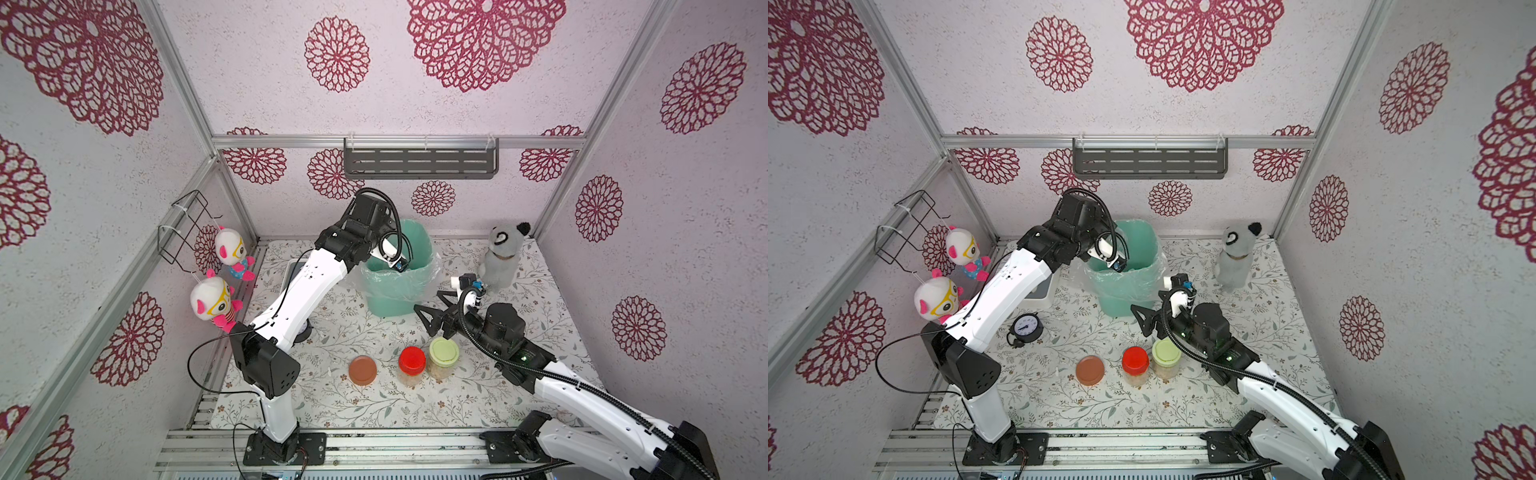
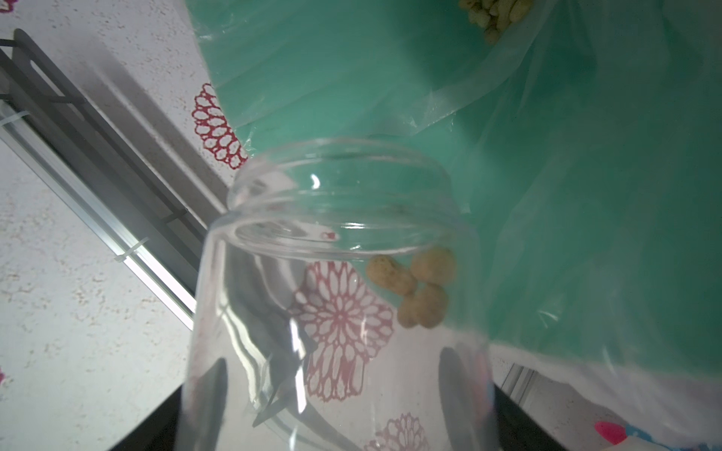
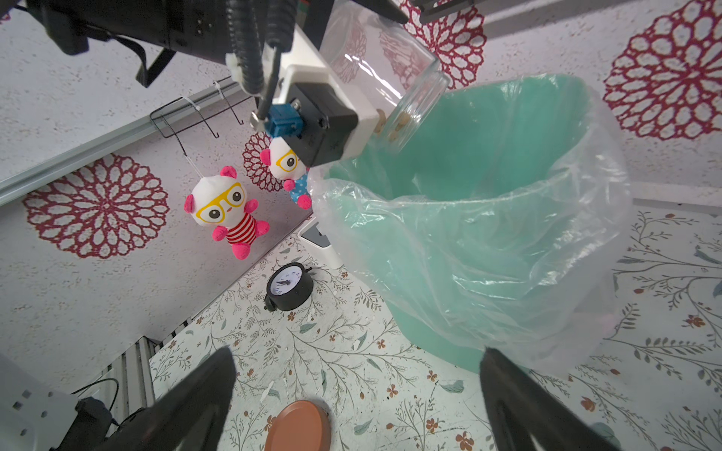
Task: Empty moldy peanuts from jars
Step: Pour the moldy peanuts from the jar into the trash bin.
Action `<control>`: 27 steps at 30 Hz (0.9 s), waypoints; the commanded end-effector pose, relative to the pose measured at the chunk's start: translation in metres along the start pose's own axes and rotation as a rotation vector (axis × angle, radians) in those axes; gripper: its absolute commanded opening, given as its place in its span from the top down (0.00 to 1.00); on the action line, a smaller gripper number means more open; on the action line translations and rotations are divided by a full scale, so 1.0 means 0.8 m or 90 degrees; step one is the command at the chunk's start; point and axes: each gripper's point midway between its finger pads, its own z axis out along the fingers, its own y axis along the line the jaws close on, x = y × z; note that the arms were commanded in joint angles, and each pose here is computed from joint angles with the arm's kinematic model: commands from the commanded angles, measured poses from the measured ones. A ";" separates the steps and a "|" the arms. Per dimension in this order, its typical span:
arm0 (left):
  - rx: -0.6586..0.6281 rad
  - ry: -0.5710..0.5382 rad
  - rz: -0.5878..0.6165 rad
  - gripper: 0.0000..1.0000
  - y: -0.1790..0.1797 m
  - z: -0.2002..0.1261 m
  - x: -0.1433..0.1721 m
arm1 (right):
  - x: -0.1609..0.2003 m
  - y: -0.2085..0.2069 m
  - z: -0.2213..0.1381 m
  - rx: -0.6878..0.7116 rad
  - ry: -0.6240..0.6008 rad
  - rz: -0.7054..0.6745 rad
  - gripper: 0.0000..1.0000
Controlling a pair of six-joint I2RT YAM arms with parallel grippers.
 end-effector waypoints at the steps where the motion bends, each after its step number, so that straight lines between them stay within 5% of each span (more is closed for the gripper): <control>1: -0.127 0.029 -0.059 1.00 0.056 -0.043 0.028 | -0.022 0.005 -0.003 -0.007 -0.041 -0.014 0.01; 12: -0.339 -0.124 -0.620 1.00 0.086 -0.098 0.055 | -0.028 0.008 0.004 -0.017 -0.048 -0.007 0.01; 20: -0.525 -0.284 -1.025 1.00 0.064 -0.147 0.084 | -0.028 0.009 0.014 -0.021 -0.041 0.008 0.01; 24: -0.612 -0.377 -1.166 1.00 0.036 -0.156 0.079 | -0.027 0.010 0.019 -0.023 -0.033 0.018 0.01; 27: -0.636 -0.409 -1.200 1.00 0.021 -0.157 0.074 | -0.026 0.012 0.023 -0.028 -0.024 0.021 0.01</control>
